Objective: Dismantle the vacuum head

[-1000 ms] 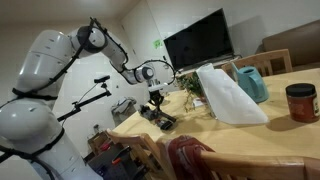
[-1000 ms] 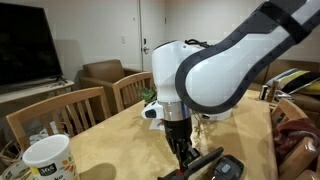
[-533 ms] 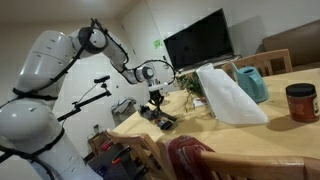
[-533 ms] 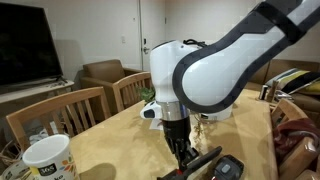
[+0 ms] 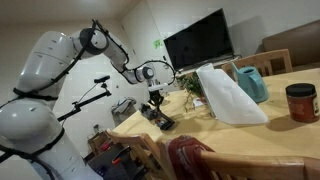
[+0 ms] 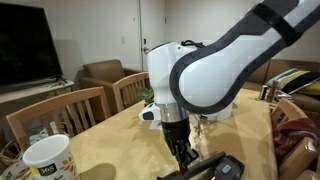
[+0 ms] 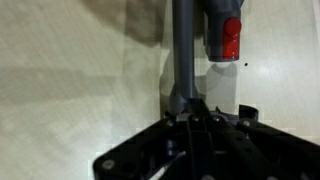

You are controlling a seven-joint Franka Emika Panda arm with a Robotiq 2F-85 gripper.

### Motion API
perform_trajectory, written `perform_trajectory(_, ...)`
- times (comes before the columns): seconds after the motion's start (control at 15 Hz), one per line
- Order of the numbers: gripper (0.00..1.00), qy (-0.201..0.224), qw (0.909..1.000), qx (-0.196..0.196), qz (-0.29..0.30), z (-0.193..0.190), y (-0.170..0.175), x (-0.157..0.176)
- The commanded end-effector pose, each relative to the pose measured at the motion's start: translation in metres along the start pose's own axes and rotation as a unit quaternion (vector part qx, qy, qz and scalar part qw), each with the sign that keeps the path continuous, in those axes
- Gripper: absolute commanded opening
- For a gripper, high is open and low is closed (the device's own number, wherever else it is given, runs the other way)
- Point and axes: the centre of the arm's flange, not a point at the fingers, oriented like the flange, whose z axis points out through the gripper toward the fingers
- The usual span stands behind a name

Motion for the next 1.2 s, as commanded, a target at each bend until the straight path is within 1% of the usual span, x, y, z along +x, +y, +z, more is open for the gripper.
perform_trajectory(0.0, 0.00, -0.022, 0.9997, 0.011, 0.009, 0.013, 0.007, 0.006)
perform_trajectory(0.67, 0.00, -0.030, 0.9992, 0.025, 0.013, 0.022, 0.008, 0.006)
perform_trajectory(1.13, 0.00, -0.028, 0.9985, 0.027, 0.039, 0.026, -0.001, -0.009)
